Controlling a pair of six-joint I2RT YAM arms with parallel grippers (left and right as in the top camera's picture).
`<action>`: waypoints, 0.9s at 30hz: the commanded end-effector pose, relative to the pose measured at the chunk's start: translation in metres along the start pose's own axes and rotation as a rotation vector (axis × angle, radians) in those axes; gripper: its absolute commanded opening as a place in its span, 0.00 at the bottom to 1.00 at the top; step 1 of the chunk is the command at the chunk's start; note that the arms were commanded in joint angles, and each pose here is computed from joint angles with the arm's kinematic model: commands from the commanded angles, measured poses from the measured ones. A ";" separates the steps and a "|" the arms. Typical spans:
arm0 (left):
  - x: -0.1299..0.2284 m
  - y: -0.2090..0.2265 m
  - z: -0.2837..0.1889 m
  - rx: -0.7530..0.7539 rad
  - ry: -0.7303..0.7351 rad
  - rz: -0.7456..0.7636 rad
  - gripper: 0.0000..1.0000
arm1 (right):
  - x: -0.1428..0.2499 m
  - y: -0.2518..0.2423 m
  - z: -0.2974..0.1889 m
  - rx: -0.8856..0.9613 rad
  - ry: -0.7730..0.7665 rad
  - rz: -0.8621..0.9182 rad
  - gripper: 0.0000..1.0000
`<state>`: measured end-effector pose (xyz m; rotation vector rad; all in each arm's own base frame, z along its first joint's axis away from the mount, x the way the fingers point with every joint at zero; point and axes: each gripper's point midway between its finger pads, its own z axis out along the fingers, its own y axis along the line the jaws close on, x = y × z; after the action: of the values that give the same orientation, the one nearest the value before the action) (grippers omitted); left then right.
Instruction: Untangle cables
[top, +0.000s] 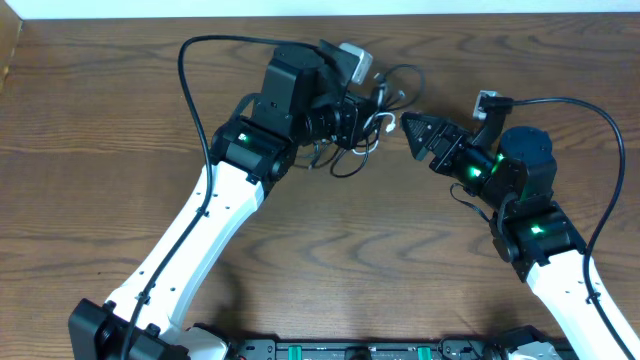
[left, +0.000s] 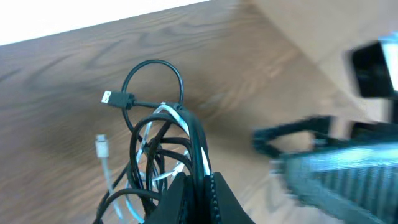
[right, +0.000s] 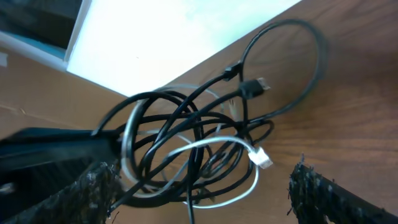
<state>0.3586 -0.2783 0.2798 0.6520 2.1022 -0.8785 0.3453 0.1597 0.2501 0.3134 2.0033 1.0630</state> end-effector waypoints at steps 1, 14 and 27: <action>-0.001 -0.042 -0.008 0.238 -0.008 0.138 0.08 | -0.003 0.007 0.000 -0.011 -0.007 -0.059 0.87; 0.001 -0.074 -0.019 0.434 -0.010 0.175 0.08 | 0.003 -0.006 0.011 0.020 0.023 -0.042 0.84; -0.001 -0.111 -0.042 0.681 -0.033 0.226 0.08 | 0.013 -0.031 0.027 0.094 0.059 -0.018 0.75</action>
<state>0.2886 -0.3149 0.3252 1.0849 1.7479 -1.3576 0.3565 0.1617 0.2213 0.3118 2.0781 1.0133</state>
